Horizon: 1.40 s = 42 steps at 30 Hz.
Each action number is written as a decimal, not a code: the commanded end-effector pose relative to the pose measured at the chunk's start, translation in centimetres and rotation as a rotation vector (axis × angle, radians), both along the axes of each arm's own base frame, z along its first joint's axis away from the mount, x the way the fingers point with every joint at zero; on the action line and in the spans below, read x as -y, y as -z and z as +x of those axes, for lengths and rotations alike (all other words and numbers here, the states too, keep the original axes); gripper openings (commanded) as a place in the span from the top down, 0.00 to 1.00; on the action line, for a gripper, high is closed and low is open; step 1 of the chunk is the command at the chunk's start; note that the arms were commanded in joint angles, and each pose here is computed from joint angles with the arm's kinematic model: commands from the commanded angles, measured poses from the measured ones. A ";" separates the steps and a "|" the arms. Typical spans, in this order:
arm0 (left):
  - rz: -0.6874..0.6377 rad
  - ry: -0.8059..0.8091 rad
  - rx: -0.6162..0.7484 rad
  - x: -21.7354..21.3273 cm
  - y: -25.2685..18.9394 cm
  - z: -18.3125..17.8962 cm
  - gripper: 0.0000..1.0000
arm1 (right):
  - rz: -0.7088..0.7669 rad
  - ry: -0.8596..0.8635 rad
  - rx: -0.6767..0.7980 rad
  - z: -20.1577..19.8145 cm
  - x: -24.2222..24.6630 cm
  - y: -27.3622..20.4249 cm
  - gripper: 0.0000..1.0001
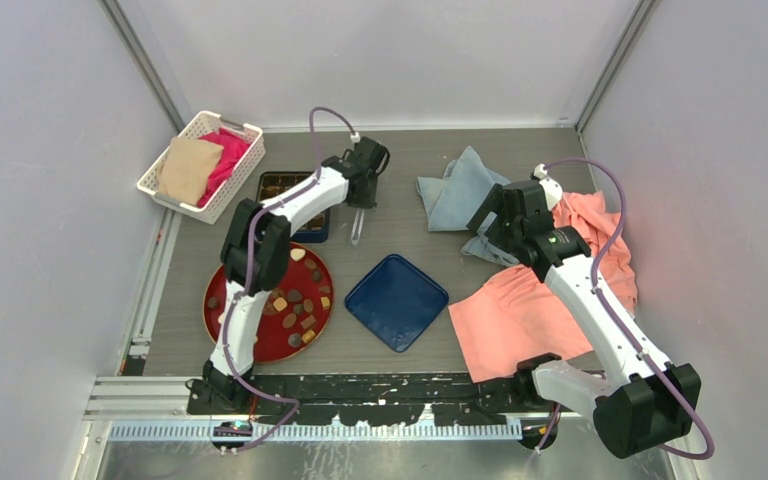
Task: Pack the chocolate
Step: Pick up the clamp from the center of the board, then pick up the fake chocolate from the plate.
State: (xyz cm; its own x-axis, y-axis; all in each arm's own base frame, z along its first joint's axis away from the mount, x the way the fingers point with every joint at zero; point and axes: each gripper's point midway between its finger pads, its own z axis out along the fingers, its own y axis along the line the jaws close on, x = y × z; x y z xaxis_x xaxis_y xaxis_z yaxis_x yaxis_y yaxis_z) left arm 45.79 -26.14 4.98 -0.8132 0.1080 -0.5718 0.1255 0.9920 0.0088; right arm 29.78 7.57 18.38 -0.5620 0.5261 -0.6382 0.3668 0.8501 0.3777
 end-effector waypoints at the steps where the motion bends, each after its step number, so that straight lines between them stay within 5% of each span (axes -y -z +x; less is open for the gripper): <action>1: -0.045 0.140 0.168 1.6 -11.1 1.8 1.00 | 0.009 -0.006 0.078 0.7 -0.1 -2.0 0.04; 6: -0.034 0.232 0.010 1.1 -11.6 -2.1 0.99 | 0.010 -0.005 0.079 0.7 -0.1 -1.9 0.04; 18: -0.097 0.279 -0.071 -0.8 -13.2 -8.4 0.70 | 0.036 -0.028 0.074 1.0 -0.9 -1.7 0.05; 34: -0.129 0.281 -0.091 -3.7 -16.2 -14.3 0.69 | 0.033 -0.023 0.073 0.4 -0.6 -1.3 0.05; 42: 0.045 0.138 -0.166 -11.0 -14.9 -20.4 0.68 | 0.044 -0.025 0.074 0.5 -0.8 -0.9 0.05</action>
State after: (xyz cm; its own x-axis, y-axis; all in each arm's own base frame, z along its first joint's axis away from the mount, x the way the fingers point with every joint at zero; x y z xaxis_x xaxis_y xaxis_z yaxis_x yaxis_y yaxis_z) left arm 28.59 -19.31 19.44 -0.8446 0.2837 -0.4541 0.3509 0.9339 -0.0691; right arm 29.61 8.07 18.38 -0.5611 0.5319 -0.6343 0.3419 0.8467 0.4076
